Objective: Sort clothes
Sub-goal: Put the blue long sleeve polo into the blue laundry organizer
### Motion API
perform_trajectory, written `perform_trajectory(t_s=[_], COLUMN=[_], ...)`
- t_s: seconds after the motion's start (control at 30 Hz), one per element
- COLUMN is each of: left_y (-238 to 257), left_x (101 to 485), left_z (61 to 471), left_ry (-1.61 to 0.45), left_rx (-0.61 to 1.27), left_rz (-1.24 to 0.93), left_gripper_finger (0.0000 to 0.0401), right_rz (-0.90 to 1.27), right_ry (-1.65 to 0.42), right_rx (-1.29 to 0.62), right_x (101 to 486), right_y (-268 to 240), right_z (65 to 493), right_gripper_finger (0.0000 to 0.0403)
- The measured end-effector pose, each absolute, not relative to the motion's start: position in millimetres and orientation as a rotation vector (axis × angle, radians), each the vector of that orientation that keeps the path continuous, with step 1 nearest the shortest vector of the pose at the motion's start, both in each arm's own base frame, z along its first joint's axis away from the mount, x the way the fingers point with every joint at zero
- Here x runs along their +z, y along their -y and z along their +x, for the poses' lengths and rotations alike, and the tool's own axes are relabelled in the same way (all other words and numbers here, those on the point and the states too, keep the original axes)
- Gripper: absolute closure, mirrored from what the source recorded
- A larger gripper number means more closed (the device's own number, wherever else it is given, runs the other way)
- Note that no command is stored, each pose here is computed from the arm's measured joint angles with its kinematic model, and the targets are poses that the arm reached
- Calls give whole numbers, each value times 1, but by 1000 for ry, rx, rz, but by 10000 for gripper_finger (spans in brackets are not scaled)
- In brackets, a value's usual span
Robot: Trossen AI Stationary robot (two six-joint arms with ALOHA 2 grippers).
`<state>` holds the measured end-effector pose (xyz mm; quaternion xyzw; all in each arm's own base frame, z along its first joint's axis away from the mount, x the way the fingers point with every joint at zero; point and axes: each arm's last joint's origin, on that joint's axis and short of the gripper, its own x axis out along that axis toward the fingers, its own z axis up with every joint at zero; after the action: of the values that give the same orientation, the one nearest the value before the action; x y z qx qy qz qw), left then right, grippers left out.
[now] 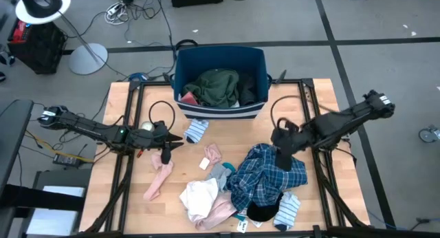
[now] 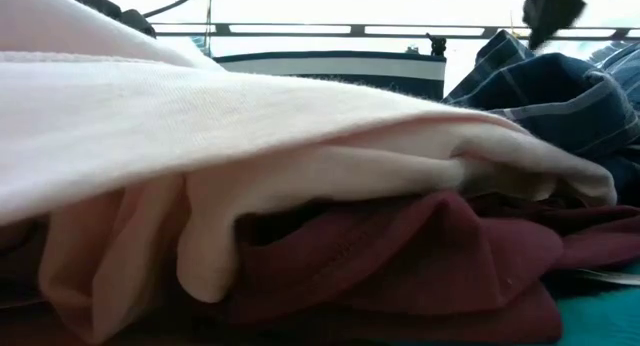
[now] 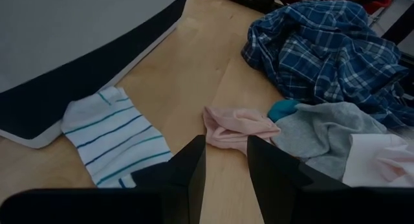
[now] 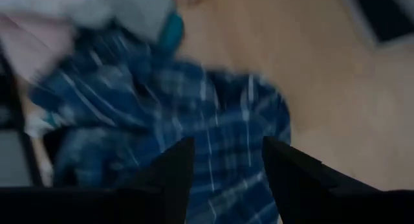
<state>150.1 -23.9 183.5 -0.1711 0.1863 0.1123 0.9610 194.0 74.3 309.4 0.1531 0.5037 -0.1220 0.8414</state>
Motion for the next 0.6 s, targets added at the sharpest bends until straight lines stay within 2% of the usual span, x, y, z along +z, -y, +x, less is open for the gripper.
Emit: perform_trajectory(t_s=[0.13, 0.33, 0.6], left_y=[24, 24, 24], left_x=[184, 184, 184], left_z=[150, 150, 150], left_ry=[-378, -378, -375], left_rx=[226, 221, 218], left_rz=[-351, -353, -357], left_gripper_finger=[282, 282, 282], right_rz=[358, 421, 384], right_ry=[-1175, -1227, -1339], right_rx=[-292, -293, -355], right_x=[280, 243, 190], right_y=[-79, -86, -90], right_z=[195, 208, 223], right_gripper_finger=[218, 215, 219])
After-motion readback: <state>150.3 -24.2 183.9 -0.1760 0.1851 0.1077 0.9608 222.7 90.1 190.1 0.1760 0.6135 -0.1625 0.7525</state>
